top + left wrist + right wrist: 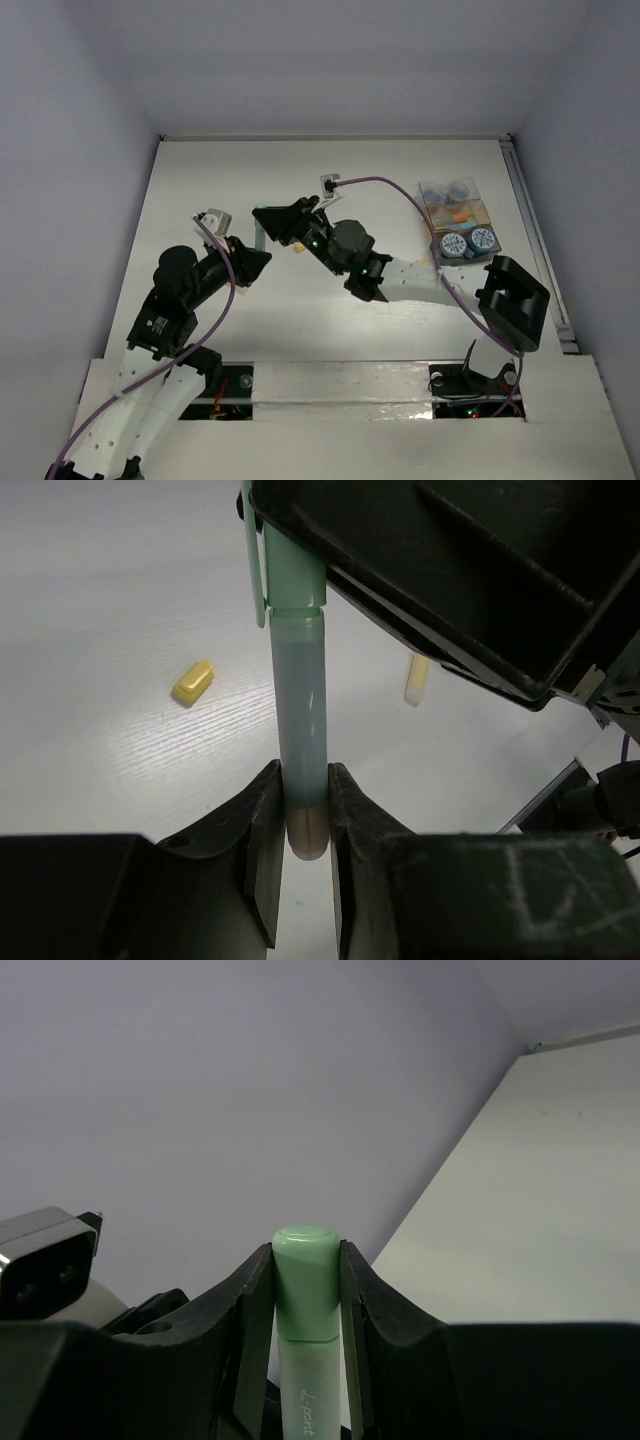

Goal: Sort the stationery into containers
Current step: Close the pen cap on the pen, then place the pen in the storage box, then pick up the pen from the center of the board.

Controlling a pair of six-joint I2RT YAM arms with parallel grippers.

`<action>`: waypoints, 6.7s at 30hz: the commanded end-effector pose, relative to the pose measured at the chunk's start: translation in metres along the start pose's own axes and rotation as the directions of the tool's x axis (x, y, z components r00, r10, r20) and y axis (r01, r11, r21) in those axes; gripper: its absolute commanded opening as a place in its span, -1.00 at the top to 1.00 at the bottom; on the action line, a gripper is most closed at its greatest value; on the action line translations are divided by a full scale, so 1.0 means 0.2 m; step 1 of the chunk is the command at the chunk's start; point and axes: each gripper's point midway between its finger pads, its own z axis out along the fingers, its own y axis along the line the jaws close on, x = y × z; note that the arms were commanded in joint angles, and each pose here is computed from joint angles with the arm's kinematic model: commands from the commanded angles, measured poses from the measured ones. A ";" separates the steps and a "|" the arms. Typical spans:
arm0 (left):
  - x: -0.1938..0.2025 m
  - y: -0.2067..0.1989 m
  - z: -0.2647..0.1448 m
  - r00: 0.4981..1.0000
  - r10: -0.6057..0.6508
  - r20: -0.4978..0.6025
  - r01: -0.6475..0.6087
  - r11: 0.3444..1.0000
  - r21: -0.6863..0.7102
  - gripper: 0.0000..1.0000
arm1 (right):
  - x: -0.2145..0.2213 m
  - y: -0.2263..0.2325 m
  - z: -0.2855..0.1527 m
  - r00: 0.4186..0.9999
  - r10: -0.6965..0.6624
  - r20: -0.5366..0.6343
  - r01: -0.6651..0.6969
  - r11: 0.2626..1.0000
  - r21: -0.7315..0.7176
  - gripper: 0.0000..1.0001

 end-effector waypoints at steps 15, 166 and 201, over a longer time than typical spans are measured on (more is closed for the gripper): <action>-0.19 -0.02 -0.01 0.988 0.036 0.153 -0.036 0.999 -0.005 1.00 | 0.31 -0.08 -0.08 0.965 -0.140 -0.223 0.169 0.979 0.117 1.00; -0.14 -0.15 -0.01 0.992 0.055 0.109 -0.071 0.986 0.150 -0.98 | -0.21 -1.57 -1.48 0.856 0.166 -0.490 0.398 0.395 0.828 -0.68; -0.11 -0.13 0.02 0.995 0.049 0.083 -0.060 0.988 0.141 -0.82 | -0.05 -1.85 -1.46 0.782 0.231 -0.578 0.514 0.284 0.809 0.36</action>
